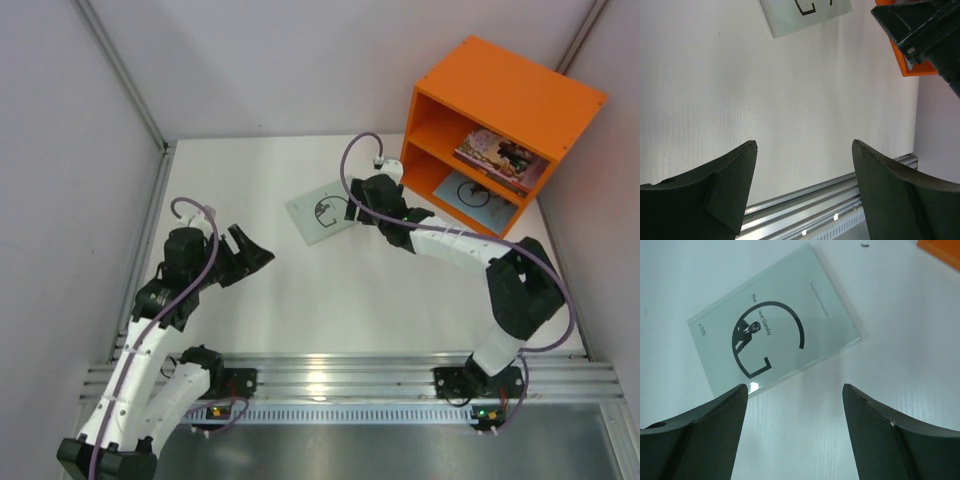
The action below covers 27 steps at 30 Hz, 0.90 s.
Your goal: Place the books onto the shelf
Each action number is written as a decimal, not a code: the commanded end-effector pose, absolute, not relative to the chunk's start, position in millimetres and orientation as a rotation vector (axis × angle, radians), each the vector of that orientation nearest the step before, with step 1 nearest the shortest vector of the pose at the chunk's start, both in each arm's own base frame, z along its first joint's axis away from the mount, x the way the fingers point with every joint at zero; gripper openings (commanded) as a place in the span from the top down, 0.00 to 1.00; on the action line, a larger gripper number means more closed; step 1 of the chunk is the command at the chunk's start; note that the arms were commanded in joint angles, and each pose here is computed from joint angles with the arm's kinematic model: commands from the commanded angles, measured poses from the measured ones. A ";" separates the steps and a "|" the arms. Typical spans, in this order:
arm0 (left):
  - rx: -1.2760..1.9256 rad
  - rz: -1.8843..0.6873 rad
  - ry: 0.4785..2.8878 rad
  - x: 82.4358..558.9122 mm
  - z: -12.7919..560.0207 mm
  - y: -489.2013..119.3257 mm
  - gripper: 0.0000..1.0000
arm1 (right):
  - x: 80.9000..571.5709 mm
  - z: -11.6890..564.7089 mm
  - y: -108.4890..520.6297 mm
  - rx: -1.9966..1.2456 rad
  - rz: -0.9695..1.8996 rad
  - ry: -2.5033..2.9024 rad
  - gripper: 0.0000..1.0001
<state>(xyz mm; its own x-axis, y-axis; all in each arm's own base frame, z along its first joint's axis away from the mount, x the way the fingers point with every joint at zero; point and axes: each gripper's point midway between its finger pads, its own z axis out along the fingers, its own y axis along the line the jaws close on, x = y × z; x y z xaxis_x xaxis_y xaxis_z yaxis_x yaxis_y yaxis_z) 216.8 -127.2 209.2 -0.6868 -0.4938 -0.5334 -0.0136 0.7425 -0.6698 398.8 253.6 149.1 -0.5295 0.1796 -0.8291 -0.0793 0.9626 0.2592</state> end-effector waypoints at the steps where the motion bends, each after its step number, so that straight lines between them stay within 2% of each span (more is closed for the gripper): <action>1: -0.334 -0.805 2.063 247.2 239.6 -124.7 0.18 | 420.7 141.6 283.3 0.264 0.460 2.100 0.23; 2: -0.338 -0.808 2.070 251.0 237.9 -126.2 0.18 | 433.8 154.9 290.2 0.242 0.453 2.065 0.24; 4: -0.348 -0.829 2.081 261.3 235.3 -131.4 0.19 | 452.0 135.1 292.8 0.203 0.385 2.088 0.23; 5: -0.353 -0.834 2.086 263.8 234.1 -132.5 0.20 | 464.9 145.4 295.6 0.139 0.355 2.064 0.23; 11: -0.391 -0.814 2.094 277.6 224.2 -131.3 0.21 | 509.8 117.2 267.7 0.010 0.101 2.079 0.20; 16: -0.417 -0.806 2.128 290.7 211.2 -131.8 0.22 | 525.1 89.8 254.5 -0.041 0.061 2.130 0.12; 18: -0.428 -0.811 2.131 295.1 208.6 -132.5 0.23 | 531.8 84.6 256.2 -0.091 0.078 2.152 0.12; 19: -0.429 -0.814 2.131 296.2 207.1 -132.8 0.24 | 528.2 65.1 262.3 -0.139 0.116 2.207 0.13; 22: -0.464 -0.820 2.143 302.5 199.5 -129.7 0.27 | 525.1 56.0 275.0 -0.199 0.196 2.242 0.17; 27: -0.539 -0.803 2.159 311.5 184.0 -113.3 0.40 | 486.5 42.2 291.3 -0.255 0.364 2.289 0.26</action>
